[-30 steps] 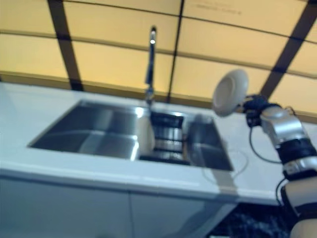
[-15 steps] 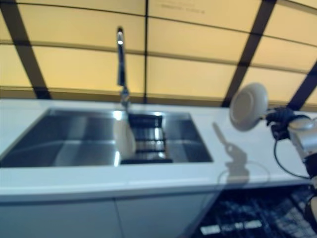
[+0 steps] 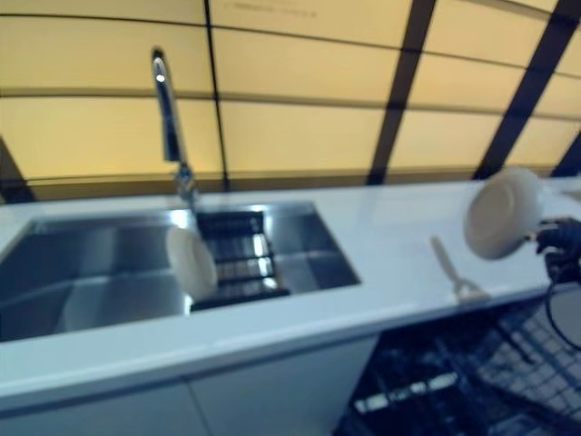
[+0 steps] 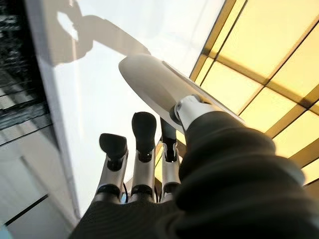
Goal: Take plates into dishwasher
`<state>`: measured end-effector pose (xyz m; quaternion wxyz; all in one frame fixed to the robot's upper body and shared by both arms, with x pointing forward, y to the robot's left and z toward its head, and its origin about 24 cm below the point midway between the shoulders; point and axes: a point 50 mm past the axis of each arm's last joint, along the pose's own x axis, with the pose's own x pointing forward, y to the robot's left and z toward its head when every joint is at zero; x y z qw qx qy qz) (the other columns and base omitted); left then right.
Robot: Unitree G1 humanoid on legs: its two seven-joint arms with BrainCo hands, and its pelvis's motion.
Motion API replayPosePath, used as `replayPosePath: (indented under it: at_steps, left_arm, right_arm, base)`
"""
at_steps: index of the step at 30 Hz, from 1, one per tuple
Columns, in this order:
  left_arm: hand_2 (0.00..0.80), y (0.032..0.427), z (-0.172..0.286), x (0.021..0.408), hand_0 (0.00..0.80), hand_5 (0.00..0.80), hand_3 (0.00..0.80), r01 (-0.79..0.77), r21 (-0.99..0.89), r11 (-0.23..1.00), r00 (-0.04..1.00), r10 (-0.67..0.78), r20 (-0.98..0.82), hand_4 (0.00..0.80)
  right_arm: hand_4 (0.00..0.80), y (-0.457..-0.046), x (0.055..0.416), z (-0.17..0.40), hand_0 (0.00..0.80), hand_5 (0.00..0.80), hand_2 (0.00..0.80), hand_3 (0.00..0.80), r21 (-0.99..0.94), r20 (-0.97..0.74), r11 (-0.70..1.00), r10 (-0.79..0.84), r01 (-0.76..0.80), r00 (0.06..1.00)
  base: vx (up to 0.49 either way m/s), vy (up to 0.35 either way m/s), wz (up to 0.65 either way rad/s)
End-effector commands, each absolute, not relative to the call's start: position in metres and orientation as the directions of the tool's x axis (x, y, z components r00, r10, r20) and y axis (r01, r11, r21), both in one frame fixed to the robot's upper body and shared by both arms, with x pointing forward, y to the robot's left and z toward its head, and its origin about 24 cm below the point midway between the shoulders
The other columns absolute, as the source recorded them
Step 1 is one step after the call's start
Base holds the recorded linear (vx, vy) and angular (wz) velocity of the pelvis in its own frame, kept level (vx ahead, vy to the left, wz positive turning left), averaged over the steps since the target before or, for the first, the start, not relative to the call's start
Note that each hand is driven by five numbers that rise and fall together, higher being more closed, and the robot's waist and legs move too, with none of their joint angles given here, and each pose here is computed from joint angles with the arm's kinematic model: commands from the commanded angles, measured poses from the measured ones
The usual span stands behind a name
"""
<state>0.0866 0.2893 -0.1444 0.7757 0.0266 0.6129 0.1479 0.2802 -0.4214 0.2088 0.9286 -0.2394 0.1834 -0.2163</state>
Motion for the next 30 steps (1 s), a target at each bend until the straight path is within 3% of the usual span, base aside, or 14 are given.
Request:
replayPosePath:
  at_steps: [1, 15, 23, 30]
  left_arm:
    - [0.000, 0.304, -0.139, 0.091, 0.000, 0.000, 0.000, -0.171, 0.272, 0.947, 0.213, 0.305, -0.928, 0.000]
    - [0.000, 0.304, -0.141, 0.084, 0.000, 0.000, 0.000, -0.155, 0.283, 0.946, 0.216, 0.312, -0.925, 0.000]
    - [0.000, 0.309, -0.137, 0.088, 0.000, 0.000, 0.000, -0.062, 0.306, 0.950, 0.222, 0.313, -0.924, 0.000]
    - [0.000, 0.334, -0.127, 0.081, 0.000, 0.000, 0.000, -0.150, 0.351, 0.924, 0.172, 0.374, -0.911, 0.000]
  right_arm:
    - [0.800, -0.425, 0.273, 0.263, 0.800, 0.800, 0.800, 0.800, -0.510, -0.029, 0.757, -0.490, 0.409, 0.871]
    - [0.800, -0.448, 0.247, 0.254, 0.800, 0.800, 0.800, 0.800, -0.503, -0.050, 0.734, -0.553, 0.457, 0.832]
    - [0.800, -0.452, 0.236, 0.228, 0.800, 0.800, 0.800, 0.800, -0.517, -0.117, 0.739, -0.561, 0.432, 0.820]
    - [0.800, -0.448, 0.238, 0.209, 0.800, 0.800, 0.800, 0.800, -0.500, -0.165, 0.773, -0.528, 0.391, 0.833]
  base:
    - [0.000, -0.007, -0.14]
    - [-0.005, 0.009, -0.10]
    - [-0.002, -0.005, -0.17]
    - [-0.205, -0.134, -0.33]
